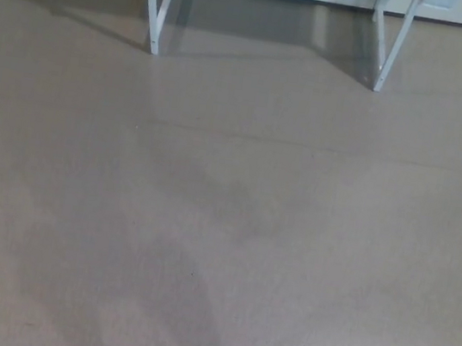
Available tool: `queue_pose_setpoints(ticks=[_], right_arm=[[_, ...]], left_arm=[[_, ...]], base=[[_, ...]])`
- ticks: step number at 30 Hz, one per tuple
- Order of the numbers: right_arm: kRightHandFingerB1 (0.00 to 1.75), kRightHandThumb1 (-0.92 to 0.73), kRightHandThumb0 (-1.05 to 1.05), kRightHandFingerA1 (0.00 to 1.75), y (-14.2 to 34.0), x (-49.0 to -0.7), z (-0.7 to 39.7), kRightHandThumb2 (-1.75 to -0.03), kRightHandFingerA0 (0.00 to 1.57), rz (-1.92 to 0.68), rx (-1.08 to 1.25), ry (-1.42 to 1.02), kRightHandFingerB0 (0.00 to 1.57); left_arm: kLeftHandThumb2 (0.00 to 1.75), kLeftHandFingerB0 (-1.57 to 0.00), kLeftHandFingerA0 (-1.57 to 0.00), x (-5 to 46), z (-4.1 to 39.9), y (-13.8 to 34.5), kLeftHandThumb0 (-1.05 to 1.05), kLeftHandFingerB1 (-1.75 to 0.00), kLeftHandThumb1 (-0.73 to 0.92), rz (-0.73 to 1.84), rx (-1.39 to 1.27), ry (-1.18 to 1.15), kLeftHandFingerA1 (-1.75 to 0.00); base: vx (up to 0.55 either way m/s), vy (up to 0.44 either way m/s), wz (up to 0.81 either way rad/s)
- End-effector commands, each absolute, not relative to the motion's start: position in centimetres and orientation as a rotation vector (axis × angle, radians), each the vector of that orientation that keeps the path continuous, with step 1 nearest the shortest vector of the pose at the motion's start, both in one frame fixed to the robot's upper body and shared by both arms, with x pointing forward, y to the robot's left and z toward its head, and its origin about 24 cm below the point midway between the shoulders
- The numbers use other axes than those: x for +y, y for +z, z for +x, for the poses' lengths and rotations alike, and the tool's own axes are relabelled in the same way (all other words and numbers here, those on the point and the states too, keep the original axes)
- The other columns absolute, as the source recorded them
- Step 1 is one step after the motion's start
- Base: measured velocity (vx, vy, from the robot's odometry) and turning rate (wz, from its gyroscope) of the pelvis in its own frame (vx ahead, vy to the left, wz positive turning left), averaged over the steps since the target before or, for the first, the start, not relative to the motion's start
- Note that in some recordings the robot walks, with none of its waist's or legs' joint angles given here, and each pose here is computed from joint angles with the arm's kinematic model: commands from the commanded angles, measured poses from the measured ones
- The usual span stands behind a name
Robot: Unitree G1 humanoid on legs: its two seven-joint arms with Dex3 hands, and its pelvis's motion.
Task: The robot walk towards a table in front and pick up a black pencil case on the left hand side and put the pencil case into a small container on the right hand side
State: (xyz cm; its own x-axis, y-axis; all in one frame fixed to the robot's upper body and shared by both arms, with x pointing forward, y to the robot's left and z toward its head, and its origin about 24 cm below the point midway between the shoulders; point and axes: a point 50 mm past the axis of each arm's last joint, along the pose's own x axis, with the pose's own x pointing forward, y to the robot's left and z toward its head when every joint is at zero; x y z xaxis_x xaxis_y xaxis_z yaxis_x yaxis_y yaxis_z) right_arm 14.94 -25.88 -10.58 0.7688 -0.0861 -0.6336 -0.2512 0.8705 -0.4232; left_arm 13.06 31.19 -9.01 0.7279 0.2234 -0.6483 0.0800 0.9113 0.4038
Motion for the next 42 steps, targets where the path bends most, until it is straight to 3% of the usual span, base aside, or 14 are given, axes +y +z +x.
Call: queue_pose_setpoints(ticks=[1, 6, 7, 9, 12, 14, 16, 19, 23, 28, 29, 35, 36, 42], right_arm=[[0.42, -0.34, -0.68, 0.47, -10.43, -26.37, 14.64, -0.53, 0.95, -0.539, 0.676, 0.102, 0.71], [0.42, -0.36, -0.71, 0.46, -10.34, -26.28, 14.82, -0.53, 0.93, -0.555, 0.675, 0.113, 0.7], [0.41, -0.35, -0.7, 0.47, -10.31, -26.31, 14.86, -0.53, 0.94, -0.555, 0.674, 0.115, 0.7], [0.42, -0.35, -0.71, 0.47, -10.41, -26.34, 14.71, -0.53, 0.95, -0.551, 0.674, 0.11, 0.71], [0.41, -0.35, -0.7, 0.47, -10.4, -26.44, 14.72, -0.53, 0.95, -0.539, 0.678, 0.106, 0.71], [0.41, -0.36, -0.69, 0.48, -10.29, -26.41, 14.95, -0.53, 0.96, -0.554, 0.672, 0.113, 0.7], [0.42, -0.35, -0.7, 0.48, -10.26, -26.34, 15.06, -0.54, 0.99, -0.55, 0.663, 0.114, 0.71], [0.47, -0.2, -0.77, 0.52, -10.22, -26.39, 15.08, -0.66, 0.96, -0.548, 0.663, 0.12, 0.69], [0.47, -0.22, -0.78, 0.52, -10.23, -26.39, 15.1, -0.67, 0.97, -0.552, 0.666, 0.12, 0.69], [0.48, -0.21, -0.78, 0.52, -10.21, -26.34, 15.16, -0.67, 0.98, -0.551, 0.657, 0.125, 0.7], [0.41, -0.38, -0.71, 0.48, -10.22, -26.34, 15.1, -0.54, 1.0, -0.551, 0.659, 0.129, 0.71], [0.48, -0.22, -0.78, 0.53, -10.31, -26.23, 15.01, -0.68, 0.98, -0.559, 0.666, 0.133, 0.69], [0.41, -0.38, -0.71, 0.48, -10.31, -26.23, 15.02, -0.54, 1.01, -0.561, 0.663, 0.135, 0.72], [0.41, -0.39, -0.69, 0.48, -10.3, -26.24, 15.0, -0.54, 1.0, -0.564, 0.664, 0.141, 0.72]], left_arm=[[0.56, -0.37, -0.46, 31.69, 13.16, -8.58, -0.41, -0.34, 0.51, 0.451, 0.729, 0.065, -0.48], [0.72, -0.33, -0.42, 31.6, 13.39, -8.51, -0.46, -0.45, 0.4, 0.482, 0.725, 0.054, -0.55], [0.56, -0.38, -0.47, 31.56, 13.45, -8.53, -0.4, -0.34, 0.52, 0.488, 0.723, 0.05, -0.46], [0.72, -0.32, -0.42, 31.57, 13.34, -8.57, -0.48, -0.45, 0.4, 0.481, 0.724, 0.044, -0.54], [0.57, -0.37, -0.46, 31.51, 13.45, -8.6, -0.4, -0.34, 0.52, 0.489, 0.723, 0.036, -0.47], [0.74, -0.31, -0.43, 31.44, 13.65, -8.51, -0.48, -0.45, 0.41, 0.508, 0.715, 0.031, -0.56], [0.56, -0.39, -0.48, 31.47, 13.77, -8.43, -0.41, -0.34, 0.52, 0.519, 0.712, 0.03, -0.49], [0.73, -0.32, -0.41, 31.41, 13.81, -8.36, -0.47, -0.45, 0.4, 0.512, 0.705, 0.02, -0.56], [0.57, -0.38, -0.47, 31.46, 13.81, -8.44, -0.4, -0.34, 0.52, 0.524, 0.709, 0.017, -0.46], [0.73, -0.32, -0.43, 31.45, 13.91, -8.36, -0.48, -0.45, 0.4, 0.542, 0.705, 0.017, -0.56], [0.74, -0.33, -0.43, 31.43, 13.84, -8.37, -0.48, -0.45, 0.4, 0.557, 0.699, 0.008, -0.55], [0.74, -0.32, -0.42, 31.42, 13.67, -8.38, -0.47, -0.46, 0.42, 0.577, 0.699, -0.013, -0.55], [0.75, -0.32, -0.43, 31.4, 13.68, -8.37, -0.48, -0.46, 0.41, 0.575, 0.697, -0.012, -0.56], [0.75, -0.33, -0.44, 31.34, 13.68, -8.41, -0.48, -0.47, 0.42, 0.579, 0.696, -0.017, -0.58]], base=[[0.0, 0.0, 0.0], [0.0, 0.0, 0.0], [0.0, 0.0, 0.0], [0.0, 0.0, 0.0], [0.13, -0.018, 0.08], [-0.04, 0.005, 0.16], [-0.08, 0.025, -0.01], [0.06, 0.06, -0.03], [0.13, 0.258, -0.23], [0.26, 0.258, -0.01], [0.16, 0.114, -0.07], [0.18, -0.016, 0.08], [0.25, -0.13, 0.11], [0.28, -0.231, 0.22]])
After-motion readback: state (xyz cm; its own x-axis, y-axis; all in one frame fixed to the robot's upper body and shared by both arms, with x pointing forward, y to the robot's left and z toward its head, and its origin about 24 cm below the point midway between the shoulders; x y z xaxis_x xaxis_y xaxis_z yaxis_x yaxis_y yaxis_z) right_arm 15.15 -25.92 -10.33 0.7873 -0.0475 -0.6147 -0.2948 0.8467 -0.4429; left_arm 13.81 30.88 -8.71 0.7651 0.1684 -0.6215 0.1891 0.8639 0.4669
